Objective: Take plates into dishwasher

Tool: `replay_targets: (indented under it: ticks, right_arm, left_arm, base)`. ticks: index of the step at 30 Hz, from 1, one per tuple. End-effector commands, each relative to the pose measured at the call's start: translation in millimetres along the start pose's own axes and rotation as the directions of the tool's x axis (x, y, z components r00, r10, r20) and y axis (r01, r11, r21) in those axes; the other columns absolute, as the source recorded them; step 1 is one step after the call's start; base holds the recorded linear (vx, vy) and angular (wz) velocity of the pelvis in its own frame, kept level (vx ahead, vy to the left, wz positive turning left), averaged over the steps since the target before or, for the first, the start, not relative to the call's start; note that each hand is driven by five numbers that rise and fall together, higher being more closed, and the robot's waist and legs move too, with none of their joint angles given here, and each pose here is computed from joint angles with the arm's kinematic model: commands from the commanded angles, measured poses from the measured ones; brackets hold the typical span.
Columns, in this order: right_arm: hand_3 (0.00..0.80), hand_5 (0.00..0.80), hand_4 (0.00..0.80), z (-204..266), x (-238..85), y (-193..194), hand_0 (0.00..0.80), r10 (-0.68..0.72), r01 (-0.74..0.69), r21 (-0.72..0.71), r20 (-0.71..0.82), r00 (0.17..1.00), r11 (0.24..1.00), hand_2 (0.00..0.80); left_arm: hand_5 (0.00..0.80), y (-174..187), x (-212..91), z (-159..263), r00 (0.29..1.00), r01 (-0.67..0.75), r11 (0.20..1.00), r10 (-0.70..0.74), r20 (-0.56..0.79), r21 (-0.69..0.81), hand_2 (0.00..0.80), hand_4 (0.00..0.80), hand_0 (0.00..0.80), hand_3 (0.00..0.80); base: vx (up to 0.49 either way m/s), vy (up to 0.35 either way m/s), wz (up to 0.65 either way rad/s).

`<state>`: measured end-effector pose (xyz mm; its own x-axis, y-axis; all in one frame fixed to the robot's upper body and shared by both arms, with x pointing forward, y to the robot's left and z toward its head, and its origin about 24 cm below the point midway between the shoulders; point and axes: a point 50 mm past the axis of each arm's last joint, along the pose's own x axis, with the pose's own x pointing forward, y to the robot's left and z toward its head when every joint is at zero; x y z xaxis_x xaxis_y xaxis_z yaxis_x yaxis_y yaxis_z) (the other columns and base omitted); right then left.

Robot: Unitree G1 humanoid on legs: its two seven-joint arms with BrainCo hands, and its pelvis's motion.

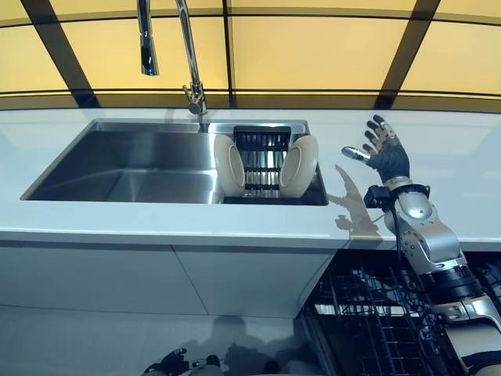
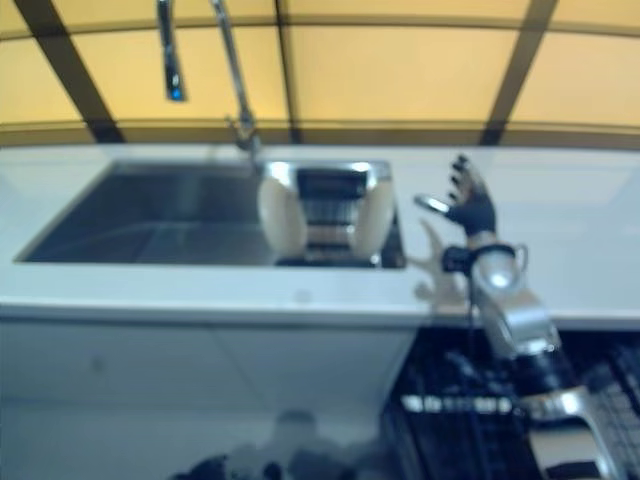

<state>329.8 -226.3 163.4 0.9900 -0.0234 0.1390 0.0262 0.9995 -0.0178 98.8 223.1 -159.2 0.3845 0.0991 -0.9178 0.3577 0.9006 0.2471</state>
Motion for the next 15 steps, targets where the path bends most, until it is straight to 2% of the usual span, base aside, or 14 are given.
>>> replay_targets:
  ticks: [1, 7, 15]
  right_arm:
    - [0.0, 0.0, 0.0, 25.1, 7.4, -0.8, 0.0, 0.024, -0.032, 0.097, 0.081, 0.996, 0.995, 0.0]
    - [0.0, 0.0, 0.0, 30.1, 9.7, -15.0, 0.0, -0.073, 0.057, 0.154, 0.102, 0.992, 0.986, 0.0]
    - [0.0, 0.0, 0.0, 43.6, 17.8, -27.2, 0.0, -0.165, 0.146, 0.164, 0.113, 0.98, 0.976, 0.0]
  left_arm:
    - [0.0, 16.5, 2.8, 12.4, 0.999, -0.032, 0.999, 0.032, 0.003, 0.028, 0.0, 0.0, 0.0, 0.0]
    - [0.0, 23.9, 3.8, 20.9, 0.998, -0.055, 0.997, 0.054, 0.023, 0.052, 0.0, 0.0, 0.0, 0.0]
    - [0.0, 25.8, 3.5, 17.1, 0.999, -0.05, 0.996, 0.05, -0.003, 0.073, 0.0, 0.0, 0.0, 0.0]
  base:
    - [0.053, 0.087, -0.11]
    - [0.022, 0.071, -0.19]
    - [0.018, 0.054, -0.01]
